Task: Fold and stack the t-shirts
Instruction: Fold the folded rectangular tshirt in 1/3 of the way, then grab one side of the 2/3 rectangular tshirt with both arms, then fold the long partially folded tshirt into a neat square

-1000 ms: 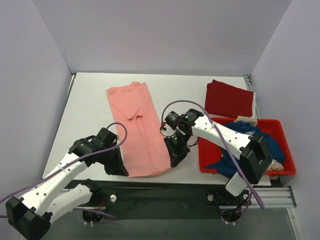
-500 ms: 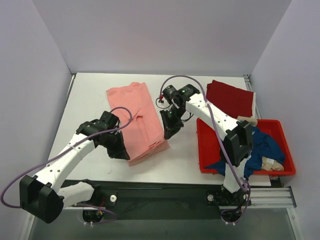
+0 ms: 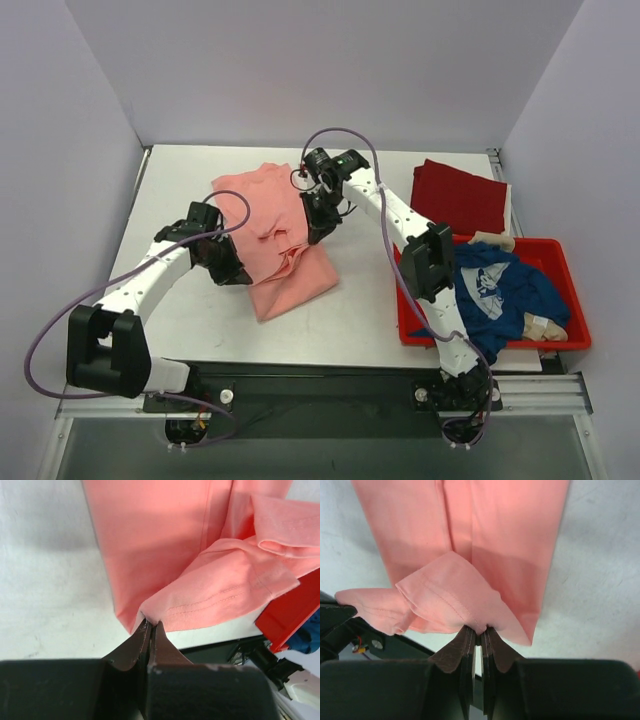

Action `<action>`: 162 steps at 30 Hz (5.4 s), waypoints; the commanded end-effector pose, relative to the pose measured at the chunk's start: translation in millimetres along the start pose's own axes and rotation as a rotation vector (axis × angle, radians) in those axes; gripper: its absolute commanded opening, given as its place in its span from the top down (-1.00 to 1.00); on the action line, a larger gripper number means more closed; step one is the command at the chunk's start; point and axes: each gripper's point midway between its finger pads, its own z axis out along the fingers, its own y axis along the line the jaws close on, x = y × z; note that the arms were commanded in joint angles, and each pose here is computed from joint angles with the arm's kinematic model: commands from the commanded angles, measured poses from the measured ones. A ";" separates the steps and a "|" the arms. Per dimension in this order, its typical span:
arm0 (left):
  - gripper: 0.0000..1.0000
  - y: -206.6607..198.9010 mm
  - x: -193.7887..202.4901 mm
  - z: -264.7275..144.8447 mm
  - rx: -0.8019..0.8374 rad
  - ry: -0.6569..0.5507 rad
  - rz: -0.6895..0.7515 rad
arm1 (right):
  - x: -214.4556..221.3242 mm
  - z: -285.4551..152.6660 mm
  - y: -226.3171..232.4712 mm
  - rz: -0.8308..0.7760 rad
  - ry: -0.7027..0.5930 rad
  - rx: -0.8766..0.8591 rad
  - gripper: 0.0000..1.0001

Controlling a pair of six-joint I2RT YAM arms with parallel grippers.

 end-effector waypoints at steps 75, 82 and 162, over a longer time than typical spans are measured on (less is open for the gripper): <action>-0.31 34.9 -8.7 40.2 0.030 -0.147 0.033 | 69.9 68.6 -66.0 0.083 0.045 -0.116 0.13; -0.31 45.3 3.7 46.4 0.008 -0.128 0.010 | 79.6 75.7 -62.4 0.076 0.077 -0.120 0.34; 1.00 -3.6 106.7 -125.7 0.177 -0.002 -0.032 | 201.6 -122.5 -16.9 0.145 0.033 0.012 1.00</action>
